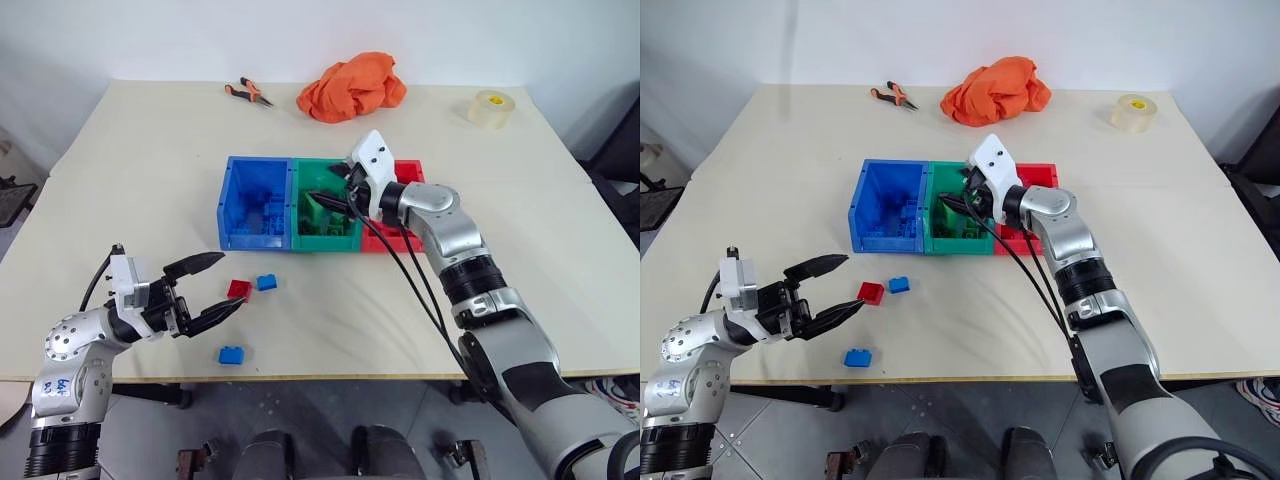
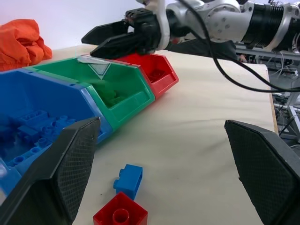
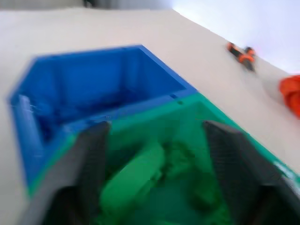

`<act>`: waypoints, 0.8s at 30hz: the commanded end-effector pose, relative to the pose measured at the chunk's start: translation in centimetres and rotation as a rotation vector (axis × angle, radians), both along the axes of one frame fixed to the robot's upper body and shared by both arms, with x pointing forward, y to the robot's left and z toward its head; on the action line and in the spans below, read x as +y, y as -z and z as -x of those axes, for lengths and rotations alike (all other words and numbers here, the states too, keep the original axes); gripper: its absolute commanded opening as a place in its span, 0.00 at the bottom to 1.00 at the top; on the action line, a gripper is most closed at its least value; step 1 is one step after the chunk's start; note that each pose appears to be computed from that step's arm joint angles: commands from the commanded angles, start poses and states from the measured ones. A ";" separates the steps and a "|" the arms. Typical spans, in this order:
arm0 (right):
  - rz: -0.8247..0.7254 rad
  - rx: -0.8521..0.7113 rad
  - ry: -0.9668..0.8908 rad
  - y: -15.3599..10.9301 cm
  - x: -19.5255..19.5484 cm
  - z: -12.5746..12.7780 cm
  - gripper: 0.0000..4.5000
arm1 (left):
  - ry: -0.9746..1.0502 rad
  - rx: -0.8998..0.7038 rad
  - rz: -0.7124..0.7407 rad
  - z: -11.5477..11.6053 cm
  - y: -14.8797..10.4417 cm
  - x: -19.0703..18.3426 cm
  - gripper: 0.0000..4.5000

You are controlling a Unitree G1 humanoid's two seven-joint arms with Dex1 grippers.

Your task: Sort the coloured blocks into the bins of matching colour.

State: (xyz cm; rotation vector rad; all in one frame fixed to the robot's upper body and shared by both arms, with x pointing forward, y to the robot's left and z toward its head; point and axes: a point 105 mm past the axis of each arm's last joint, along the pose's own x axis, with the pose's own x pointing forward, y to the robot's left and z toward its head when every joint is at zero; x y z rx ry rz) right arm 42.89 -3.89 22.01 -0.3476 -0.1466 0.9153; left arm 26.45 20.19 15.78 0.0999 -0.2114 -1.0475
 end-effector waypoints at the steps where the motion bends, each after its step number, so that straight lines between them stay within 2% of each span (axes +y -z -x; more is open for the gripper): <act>1: -0.044 -0.102 0.017 -2.2 -0.1 -0.1 0.99 | -0.005 -0.053 0.006 0.5 -0.9 0.0 1.00; 6: -0.061 -0.185 0.051 -2.8 -0.9 0.4 0.99 | -0.007 -0.049 0.010 0.5 -0.8 -0.1 1.00; 8: -0.093 -0.270 0.000 -3.4 -1.0 2.4 0.99 | -0.006 -0.043 0.013 0.4 -0.8 -0.1 1.00; 11: -0.132 -0.170 -0.156 -2.0 -1.8 6.6 0.99 | -0.007 -0.029 0.017 0.1 -0.7 0.0 1.00; 15: -0.099 -0.049 -0.252 -0.7 -3.3 9.3 0.99 | -0.029 -0.026 0.011 -0.1 -0.7 0.4 1.00; 19: -0.068 0.089 -0.488 0.9 -6.0 14.2 0.99 | -0.068 -0.029 0.004 0.1 -0.9 1.0 1.00; 24: 0.065 0.216 -0.543 4.1 -9.6 15.5 0.99 | -0.107 0.017 -0.022 1.7 0.2 1.8 1.00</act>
